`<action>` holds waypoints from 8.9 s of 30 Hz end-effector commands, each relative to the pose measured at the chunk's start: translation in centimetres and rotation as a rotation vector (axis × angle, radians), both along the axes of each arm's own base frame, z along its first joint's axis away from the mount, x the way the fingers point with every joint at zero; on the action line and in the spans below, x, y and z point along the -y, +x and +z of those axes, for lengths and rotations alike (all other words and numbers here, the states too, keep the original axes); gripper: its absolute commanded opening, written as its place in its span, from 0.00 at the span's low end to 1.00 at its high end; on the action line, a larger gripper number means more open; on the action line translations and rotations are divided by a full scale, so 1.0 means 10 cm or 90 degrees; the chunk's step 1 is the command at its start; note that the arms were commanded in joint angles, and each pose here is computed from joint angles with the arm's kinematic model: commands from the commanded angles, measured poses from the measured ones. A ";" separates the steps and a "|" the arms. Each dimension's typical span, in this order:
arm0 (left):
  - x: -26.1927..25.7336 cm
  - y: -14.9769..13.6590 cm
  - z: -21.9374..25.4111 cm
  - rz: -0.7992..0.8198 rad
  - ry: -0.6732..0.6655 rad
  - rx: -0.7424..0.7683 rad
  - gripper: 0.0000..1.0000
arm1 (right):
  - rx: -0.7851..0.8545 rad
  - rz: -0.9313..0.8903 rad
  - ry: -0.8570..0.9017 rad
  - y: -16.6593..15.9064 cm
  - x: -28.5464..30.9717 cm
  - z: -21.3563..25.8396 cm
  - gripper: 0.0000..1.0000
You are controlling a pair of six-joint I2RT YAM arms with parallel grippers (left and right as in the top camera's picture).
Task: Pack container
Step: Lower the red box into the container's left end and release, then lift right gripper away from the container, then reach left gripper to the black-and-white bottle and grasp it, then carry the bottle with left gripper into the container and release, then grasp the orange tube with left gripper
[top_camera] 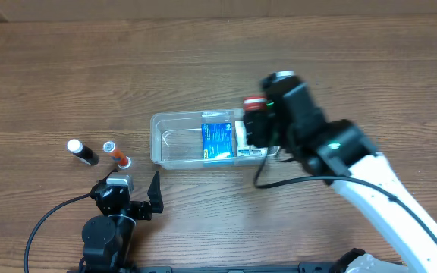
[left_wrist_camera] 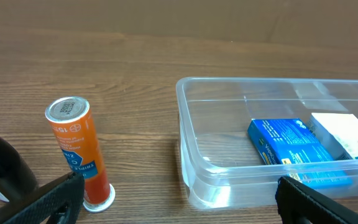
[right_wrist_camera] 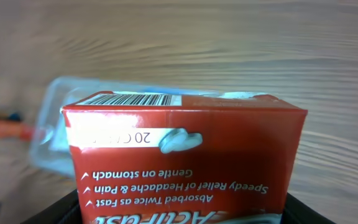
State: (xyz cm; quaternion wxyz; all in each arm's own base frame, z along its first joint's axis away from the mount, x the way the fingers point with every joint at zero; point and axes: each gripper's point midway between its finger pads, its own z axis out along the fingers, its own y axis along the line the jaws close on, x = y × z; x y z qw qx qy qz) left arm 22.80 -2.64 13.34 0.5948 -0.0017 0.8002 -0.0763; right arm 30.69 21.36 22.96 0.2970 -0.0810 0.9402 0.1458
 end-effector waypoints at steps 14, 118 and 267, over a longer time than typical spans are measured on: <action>0.00 0.00 0.01 -0.005 0.007 0.007 1.00 | -0.081 0.149 0.052 0.02 -1.56 -1.30 0.72; -0.22 0.70 1.86 0.084 0.083 -0.271 1.00 | -0.028 -0.513 0.054 0.29 2.65 0.43 1.00; -0.62 0.68 -0.31 0.166 0.001 -0.751 0.35 | -0.028 -0.513 0.054 0.29 2.65 0.43 1.00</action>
